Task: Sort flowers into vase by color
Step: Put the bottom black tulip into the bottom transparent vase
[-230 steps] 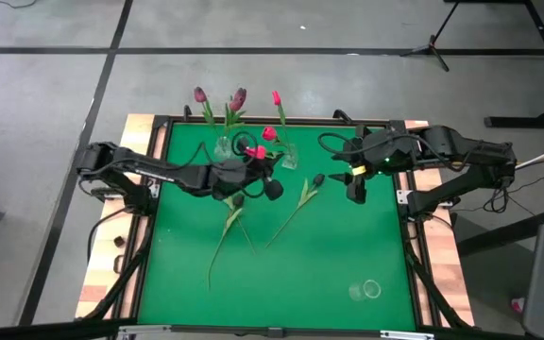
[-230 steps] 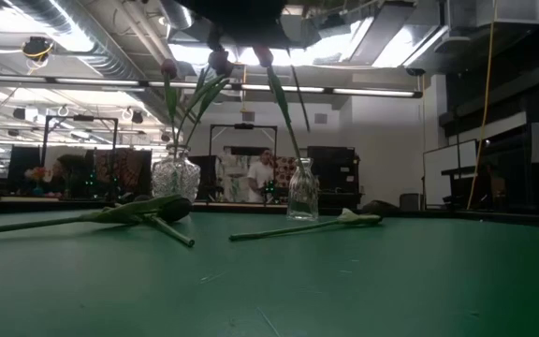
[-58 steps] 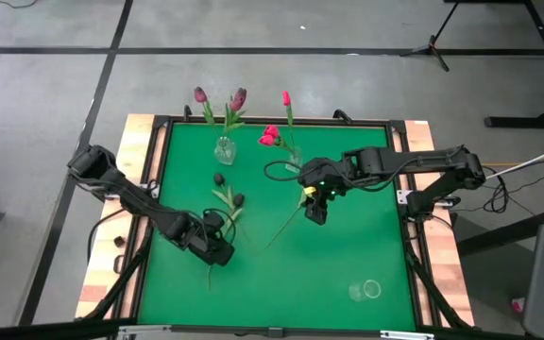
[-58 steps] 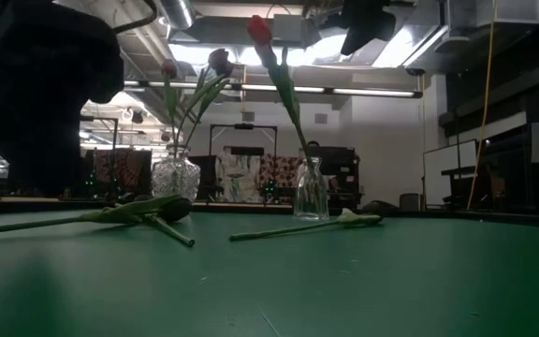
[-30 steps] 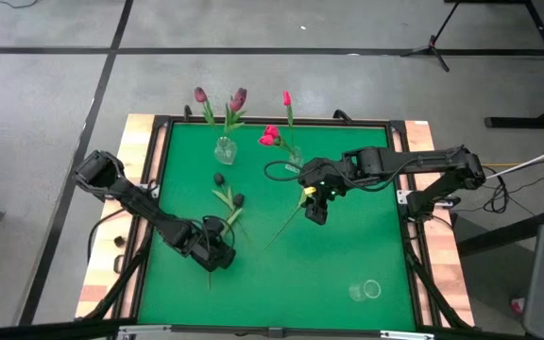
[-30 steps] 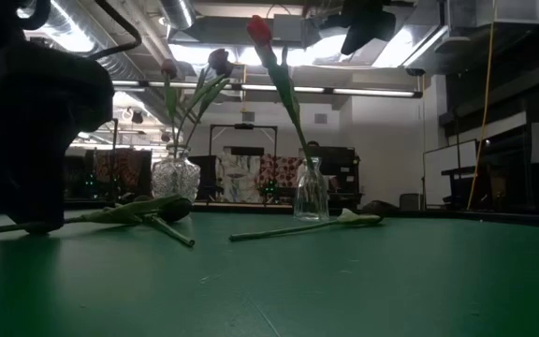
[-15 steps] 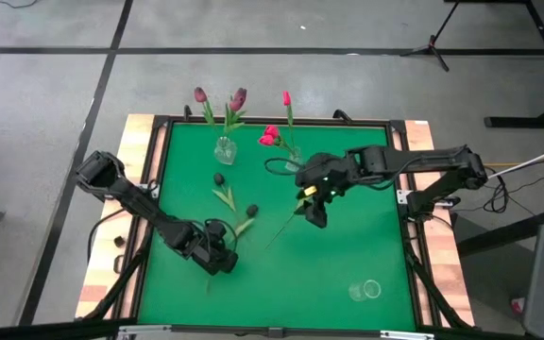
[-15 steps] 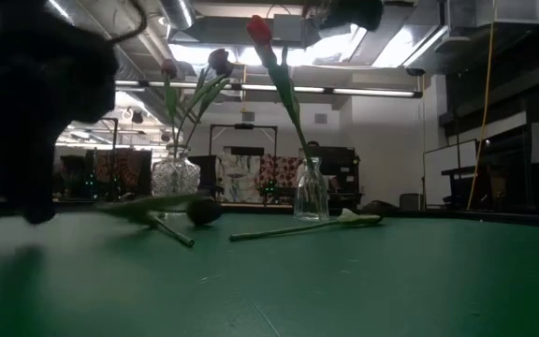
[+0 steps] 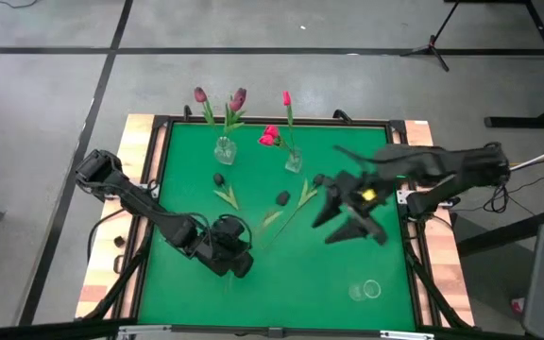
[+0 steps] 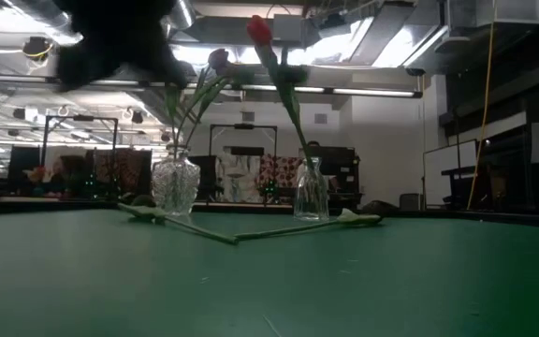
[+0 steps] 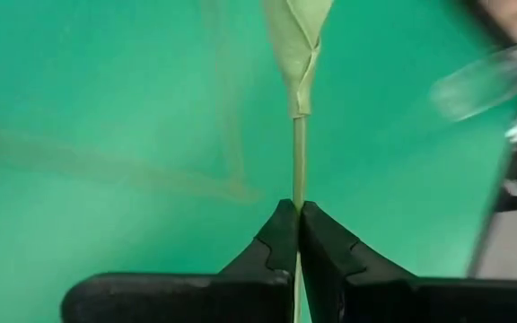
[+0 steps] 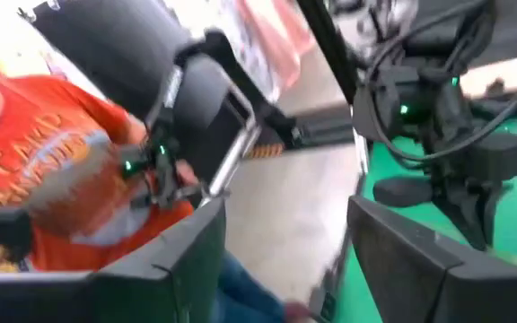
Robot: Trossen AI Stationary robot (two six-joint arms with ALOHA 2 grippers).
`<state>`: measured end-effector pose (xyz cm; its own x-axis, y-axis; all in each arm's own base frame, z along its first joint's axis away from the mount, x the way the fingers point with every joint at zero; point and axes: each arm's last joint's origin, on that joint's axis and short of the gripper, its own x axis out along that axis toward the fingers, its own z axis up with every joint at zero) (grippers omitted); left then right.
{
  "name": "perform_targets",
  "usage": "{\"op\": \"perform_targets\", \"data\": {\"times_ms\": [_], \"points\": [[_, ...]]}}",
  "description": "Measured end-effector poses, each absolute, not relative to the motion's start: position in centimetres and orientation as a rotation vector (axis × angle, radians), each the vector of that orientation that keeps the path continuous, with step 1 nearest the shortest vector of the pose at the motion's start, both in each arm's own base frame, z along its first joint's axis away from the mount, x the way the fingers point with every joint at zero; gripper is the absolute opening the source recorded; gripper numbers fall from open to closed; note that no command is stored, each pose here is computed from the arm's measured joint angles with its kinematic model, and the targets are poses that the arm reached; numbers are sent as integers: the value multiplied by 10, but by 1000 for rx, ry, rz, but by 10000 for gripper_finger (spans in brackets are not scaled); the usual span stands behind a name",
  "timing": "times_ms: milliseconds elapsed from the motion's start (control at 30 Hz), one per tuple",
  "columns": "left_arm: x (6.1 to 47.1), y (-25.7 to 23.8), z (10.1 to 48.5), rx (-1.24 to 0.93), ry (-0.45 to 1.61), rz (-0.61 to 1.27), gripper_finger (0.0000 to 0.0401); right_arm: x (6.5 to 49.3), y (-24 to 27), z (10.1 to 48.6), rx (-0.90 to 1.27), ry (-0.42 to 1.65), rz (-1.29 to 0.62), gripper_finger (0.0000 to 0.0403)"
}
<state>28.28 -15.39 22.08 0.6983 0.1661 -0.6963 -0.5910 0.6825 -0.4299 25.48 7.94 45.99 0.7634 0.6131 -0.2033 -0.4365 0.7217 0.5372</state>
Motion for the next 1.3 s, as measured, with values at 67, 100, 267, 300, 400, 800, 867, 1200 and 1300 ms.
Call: {"op": "perform_targets", "data": {"times_ms": [67,100,267,300,400,800,867,1200,1300], "points": [[291,-157,235,-611,597,411,2,241,89,471,493,320,591,234],[295,-159,242,-570,549,381,2,233,92,476,492,286,578,234],[313,-164,274,-419,264,248,2,202,114,487,462,209,507,234],[316,-164,280,-402,210,229,2,198,119,488,458,203,501,234],[323,-159,295,-359,85,206,2,184,131,490,462,180,455,234],[361,-113,304,-454,-184,134,1,142,158,507,417,43,492,234],[370,-110,294,-511,-196,105,1,135,159,510,400,33,507,234],[449,-144,296,-375,-111,-62,1,119,163,512,372,34,583,234],[473,-157,300,-237,-84,-60,1,116,165,514,385,22,604,234]]}}
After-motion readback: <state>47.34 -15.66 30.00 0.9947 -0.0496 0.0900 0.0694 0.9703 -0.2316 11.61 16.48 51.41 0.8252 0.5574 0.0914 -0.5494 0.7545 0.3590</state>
